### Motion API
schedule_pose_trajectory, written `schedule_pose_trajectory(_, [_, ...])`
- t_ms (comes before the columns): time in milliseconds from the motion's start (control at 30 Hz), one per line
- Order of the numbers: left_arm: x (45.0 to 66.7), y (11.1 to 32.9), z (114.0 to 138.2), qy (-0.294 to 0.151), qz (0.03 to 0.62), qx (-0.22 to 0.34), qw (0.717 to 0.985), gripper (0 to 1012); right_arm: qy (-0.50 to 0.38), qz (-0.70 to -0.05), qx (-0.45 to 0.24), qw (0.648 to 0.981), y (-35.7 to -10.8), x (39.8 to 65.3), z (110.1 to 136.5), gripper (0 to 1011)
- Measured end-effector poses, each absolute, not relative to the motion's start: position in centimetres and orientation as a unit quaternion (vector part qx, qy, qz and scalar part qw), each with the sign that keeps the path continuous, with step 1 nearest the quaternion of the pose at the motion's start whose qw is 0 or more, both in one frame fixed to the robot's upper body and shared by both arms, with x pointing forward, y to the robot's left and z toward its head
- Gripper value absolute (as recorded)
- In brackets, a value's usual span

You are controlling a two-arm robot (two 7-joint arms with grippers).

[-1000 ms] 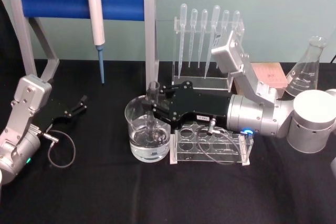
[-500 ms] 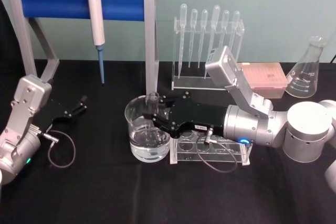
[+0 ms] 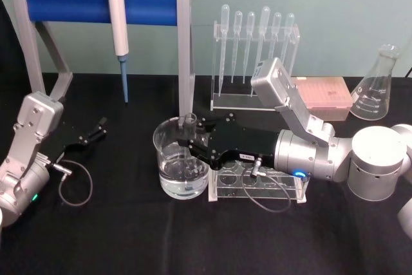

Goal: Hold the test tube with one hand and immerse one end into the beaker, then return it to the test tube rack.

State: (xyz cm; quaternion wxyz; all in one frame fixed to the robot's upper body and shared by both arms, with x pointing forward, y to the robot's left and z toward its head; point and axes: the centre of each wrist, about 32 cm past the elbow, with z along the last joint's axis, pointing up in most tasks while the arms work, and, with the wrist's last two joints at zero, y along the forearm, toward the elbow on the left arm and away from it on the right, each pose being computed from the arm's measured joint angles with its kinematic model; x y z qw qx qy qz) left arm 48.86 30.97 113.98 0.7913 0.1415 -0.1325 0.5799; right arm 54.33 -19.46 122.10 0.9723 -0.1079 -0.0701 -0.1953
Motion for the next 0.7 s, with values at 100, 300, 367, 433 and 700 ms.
schedule_pose_trajectory(100, [48.86,30.96,113.98,-0.132,0.58,0.141,0.791,1000,-0.071,-0.195,-0.107,0.972,-19.46,54.34,122.11,241])
schedule_pose_trajectory(300, [48.86,30.97,113.98,-0.132,0.58,0.141,0.791,1000,-0.071,-0.194,-0.107,0.972,-19.45,54.35,122.13,241])
schedule_pose_trajectory(367, [48.86,30.96,113.98,-0.132,0.58,0.141,0.791,1000,-0.072,-0.194,-0.107,0.972,-19.46,54.35,122.14,241])
schedule_pose_trajectory(433, [48.86,30.97,113.98,-0.132,0.58,0.141,0.791,1000,-0.072,-0.194,-0.107,0.973,-19.46,54.35,122.13,241])
schedule_pose_trajectory(700, [48.86,30.97,113.98,-0.132,0.58,0.141,0.791,1000,-0.072,-0.193,-0.107,0.973,-19.46,54.36,122.15,241])
